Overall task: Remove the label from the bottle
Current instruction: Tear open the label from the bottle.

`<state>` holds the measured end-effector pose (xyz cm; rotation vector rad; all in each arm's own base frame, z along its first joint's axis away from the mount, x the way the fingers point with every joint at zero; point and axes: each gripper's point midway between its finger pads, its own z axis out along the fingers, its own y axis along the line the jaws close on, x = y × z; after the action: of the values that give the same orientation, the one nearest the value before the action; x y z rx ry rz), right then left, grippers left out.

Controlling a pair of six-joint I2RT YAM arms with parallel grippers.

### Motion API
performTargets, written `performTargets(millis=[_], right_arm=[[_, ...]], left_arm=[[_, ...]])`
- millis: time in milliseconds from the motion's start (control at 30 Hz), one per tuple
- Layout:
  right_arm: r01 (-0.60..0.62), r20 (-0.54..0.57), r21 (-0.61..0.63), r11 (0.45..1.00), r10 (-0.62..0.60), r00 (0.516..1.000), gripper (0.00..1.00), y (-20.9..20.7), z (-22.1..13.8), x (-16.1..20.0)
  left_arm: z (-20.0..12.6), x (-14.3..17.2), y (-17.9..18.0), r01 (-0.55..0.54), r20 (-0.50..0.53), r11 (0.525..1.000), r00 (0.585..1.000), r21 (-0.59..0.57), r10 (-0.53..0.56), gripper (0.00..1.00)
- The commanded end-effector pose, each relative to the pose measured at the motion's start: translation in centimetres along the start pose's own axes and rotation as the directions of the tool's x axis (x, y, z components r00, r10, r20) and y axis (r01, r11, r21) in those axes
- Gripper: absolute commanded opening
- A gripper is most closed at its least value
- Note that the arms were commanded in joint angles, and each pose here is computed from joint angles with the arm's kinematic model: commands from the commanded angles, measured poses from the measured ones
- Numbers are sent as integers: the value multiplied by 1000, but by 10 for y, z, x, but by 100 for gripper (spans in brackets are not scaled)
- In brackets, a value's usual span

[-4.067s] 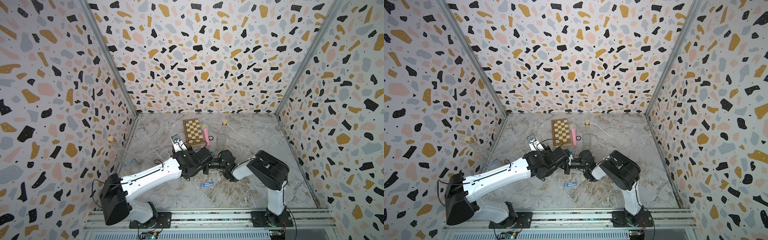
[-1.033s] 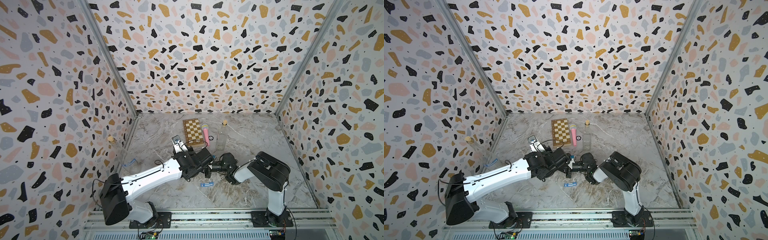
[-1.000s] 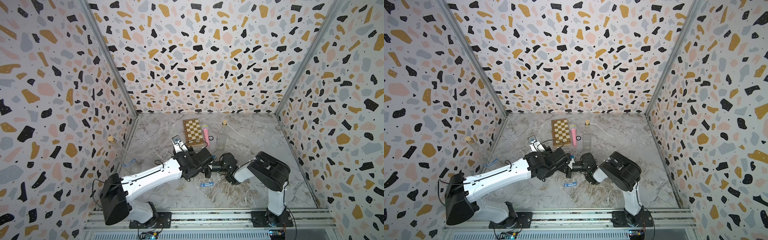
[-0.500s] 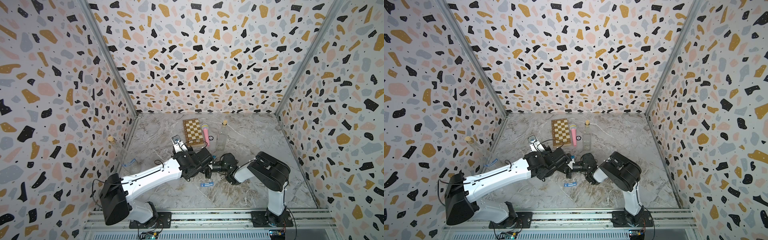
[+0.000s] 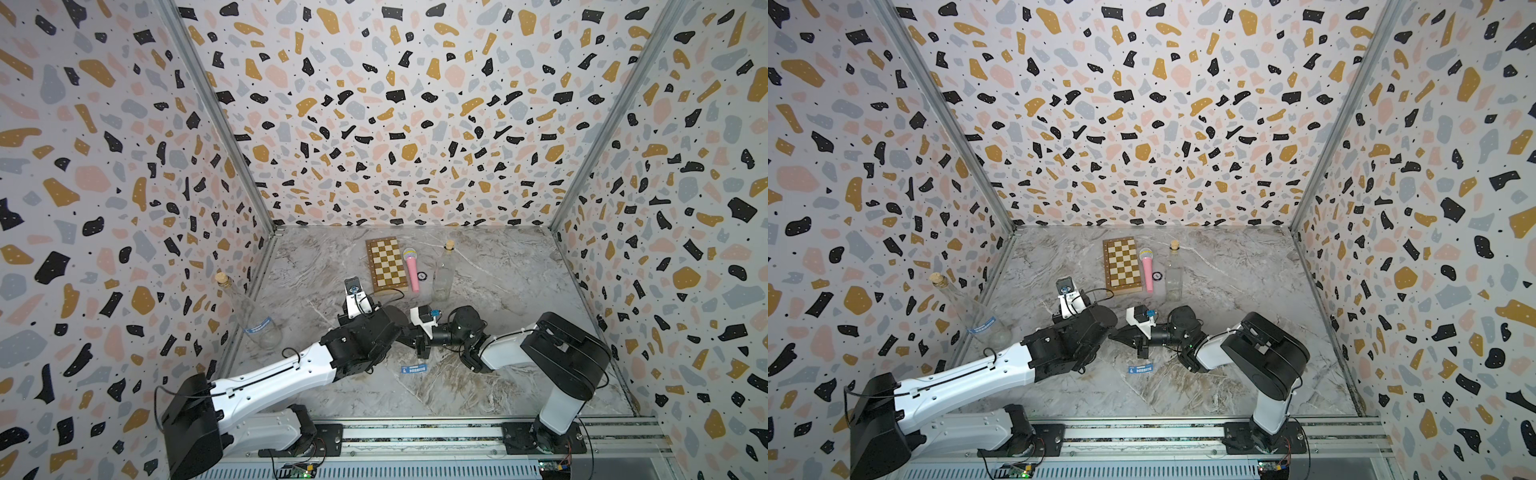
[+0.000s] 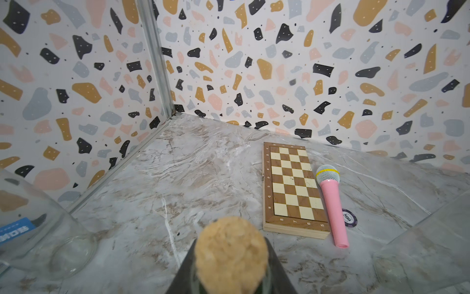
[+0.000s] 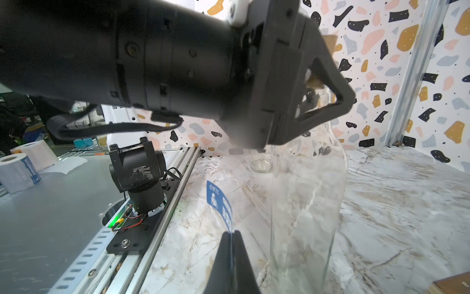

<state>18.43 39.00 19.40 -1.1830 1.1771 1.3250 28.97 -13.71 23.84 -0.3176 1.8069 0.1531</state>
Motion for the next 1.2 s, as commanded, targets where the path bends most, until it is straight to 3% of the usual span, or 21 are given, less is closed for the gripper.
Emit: performTargets(millis=[0, 233, 667, 1167], right_arm=[[-68, -38, 41, 997, 69, 997, 0, -2, -4, -2], [-85, -47, 118, 989, 91, 995, 0, -15, -14, -14], [-293, -92, 283, 913, 330, 939, 0, -54, -37, -1], [-379, -112, 321, 868, 433, 895, 0, -61, -48, 14]], left_arm=[[8, -38, -12, 47, 74, 998, 996, 40, -50, 0], [33, -54, -19, 23, 122, 998, 992, 61, -31, 0], [72, -81, -19, 60, 204, 998, 977, -1, -58, 0], [95, -85, -26, 79, 269, 997, 960, -4, -75, 0]])
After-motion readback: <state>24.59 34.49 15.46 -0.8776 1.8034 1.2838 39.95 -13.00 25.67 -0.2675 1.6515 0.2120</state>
